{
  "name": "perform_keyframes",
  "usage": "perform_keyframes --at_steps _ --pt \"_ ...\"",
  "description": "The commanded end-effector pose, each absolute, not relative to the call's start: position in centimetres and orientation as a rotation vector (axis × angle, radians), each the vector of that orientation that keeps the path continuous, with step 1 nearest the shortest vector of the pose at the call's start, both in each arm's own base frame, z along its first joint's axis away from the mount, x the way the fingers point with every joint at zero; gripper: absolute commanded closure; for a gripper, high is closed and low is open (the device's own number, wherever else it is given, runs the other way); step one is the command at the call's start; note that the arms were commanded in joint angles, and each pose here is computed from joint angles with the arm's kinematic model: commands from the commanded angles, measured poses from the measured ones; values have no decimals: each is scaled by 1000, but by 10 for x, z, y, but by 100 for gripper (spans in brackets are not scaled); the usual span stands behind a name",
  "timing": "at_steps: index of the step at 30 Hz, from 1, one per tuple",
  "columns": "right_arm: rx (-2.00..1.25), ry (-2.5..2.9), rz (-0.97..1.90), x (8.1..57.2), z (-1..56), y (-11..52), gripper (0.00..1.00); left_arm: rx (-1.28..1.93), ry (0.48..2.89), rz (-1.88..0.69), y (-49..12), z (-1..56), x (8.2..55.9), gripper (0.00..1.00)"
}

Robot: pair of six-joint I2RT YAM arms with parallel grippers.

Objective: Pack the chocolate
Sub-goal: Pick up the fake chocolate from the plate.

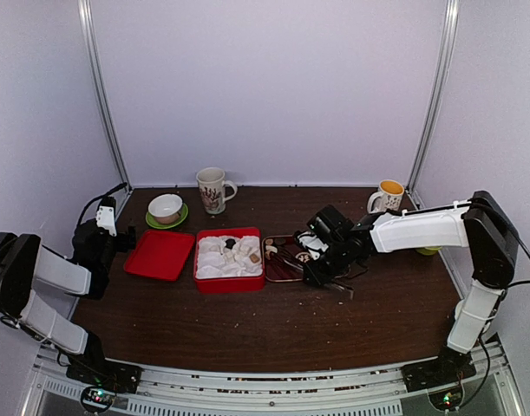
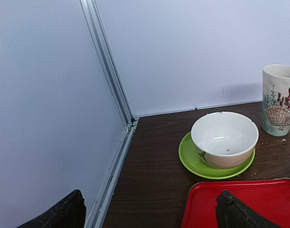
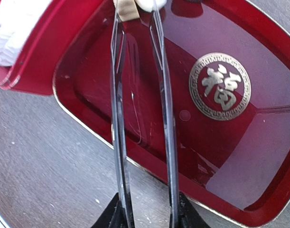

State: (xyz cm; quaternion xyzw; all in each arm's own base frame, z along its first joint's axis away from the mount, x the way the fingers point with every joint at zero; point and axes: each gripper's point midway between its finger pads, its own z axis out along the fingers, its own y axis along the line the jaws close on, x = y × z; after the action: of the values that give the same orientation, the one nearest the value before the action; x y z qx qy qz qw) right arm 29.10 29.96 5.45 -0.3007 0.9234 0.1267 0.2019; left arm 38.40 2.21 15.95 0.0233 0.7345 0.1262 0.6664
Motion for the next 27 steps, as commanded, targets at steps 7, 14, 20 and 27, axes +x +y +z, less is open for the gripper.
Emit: perform_keyframes --at_steps 7,14,20,27 --pt "-879 2529 403 301 64 323 67 54 1626 285 23 168 385 2" --pt "-870 2527 390 310 65 329 67 52 1625 284 23 168 385 2" --pt "-865 2525 388 311 66 330 70 52 1625 285 23 168 385 2" --pt "-843 2490 379 310 82 322 74 53 1628 285 23 167 384 2"
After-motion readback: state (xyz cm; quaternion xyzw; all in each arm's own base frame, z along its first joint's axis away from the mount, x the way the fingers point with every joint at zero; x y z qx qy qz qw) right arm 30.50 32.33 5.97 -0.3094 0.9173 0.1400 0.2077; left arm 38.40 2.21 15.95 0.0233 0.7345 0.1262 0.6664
